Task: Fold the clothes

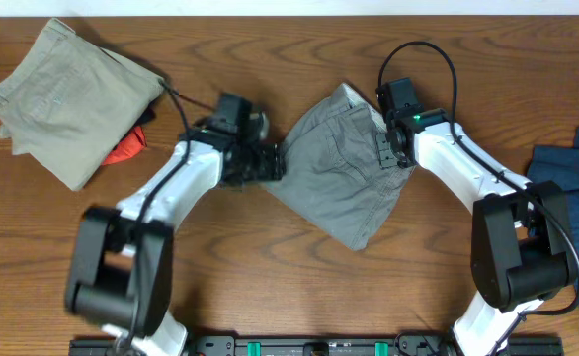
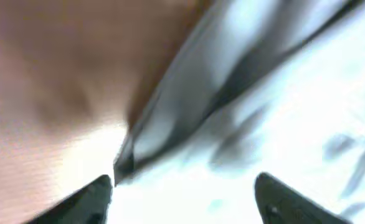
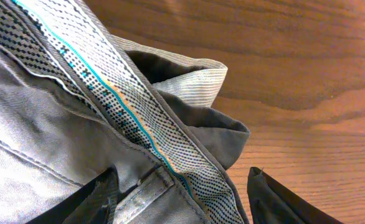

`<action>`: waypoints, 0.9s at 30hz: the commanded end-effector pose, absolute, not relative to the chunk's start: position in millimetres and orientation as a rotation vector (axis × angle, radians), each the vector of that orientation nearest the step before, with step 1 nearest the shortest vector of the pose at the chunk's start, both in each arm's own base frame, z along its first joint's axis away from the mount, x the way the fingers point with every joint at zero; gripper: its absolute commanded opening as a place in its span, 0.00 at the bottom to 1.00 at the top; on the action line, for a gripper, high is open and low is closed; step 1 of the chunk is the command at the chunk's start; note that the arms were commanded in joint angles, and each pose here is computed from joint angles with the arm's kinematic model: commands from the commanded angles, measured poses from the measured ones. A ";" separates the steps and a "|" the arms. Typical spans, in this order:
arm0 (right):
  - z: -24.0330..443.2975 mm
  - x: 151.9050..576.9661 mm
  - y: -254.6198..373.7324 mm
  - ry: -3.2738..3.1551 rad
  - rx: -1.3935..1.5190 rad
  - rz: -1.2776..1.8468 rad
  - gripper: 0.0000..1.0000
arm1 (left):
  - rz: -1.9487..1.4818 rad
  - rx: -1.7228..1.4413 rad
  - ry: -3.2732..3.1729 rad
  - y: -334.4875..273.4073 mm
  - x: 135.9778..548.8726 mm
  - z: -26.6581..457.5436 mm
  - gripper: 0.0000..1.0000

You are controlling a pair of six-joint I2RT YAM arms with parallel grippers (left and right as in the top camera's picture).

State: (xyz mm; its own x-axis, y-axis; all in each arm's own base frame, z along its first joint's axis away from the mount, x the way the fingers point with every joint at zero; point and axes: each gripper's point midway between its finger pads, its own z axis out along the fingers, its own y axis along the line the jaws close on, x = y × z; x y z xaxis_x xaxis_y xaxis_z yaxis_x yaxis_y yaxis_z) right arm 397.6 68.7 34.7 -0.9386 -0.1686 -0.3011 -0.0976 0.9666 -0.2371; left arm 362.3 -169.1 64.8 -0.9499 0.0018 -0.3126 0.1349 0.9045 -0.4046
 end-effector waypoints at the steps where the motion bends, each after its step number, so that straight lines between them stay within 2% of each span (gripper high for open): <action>1: 27.8 394.3 71.5 2.819 -0.194 -0.283 0.65 | -0.544 0.187 2.556 -164.9 391.1 108.5 0.89; 3: 27.5 393.7 72.1 2.823 -0.165 -0.272 0.65 | -0.570 0.262 2.476 -173.2 401.7 118.2 0.98; 4: 27.3 393.4 72.4 2.824 -0.161 -0.269 0.66 | -0.585 0.310 2.449 -177.9 404.6 119.6 0.99; 14: 24.1 386.0 78.9 2.862 -0.150 -0.208 0.66 | -0.945 0.561 2.303 -233.6 414.7 87.4 0.98; 20: 23.1 381.6 77.7 2.880 -0.149 -0.215 0.66 | -0.945 0.558 2.309 -237.1 427.5 46.5 0.98; 26: 22.5 379.2 77.0 2.890 -0.151 -0.219 0.66 | -0.965 0.477 2.439 -233.3 419.5 -0.9 1.00; 27: 22.5 378.9 76.8 2.891 -0.151 -0.220 0.66 | -0.991 0.458 2.459 -234.3 416.1 -4.5 0.95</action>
State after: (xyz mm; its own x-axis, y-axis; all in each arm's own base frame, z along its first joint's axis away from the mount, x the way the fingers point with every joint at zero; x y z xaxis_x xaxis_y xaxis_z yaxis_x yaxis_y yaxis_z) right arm 382.6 77.3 28.3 -0.9594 -0.1353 -0.2474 -0.0953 0.9813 -0.1670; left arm 428.8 -237.2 24.9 -0.7746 0.1508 -0.6142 0.5351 0.6740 -0.5093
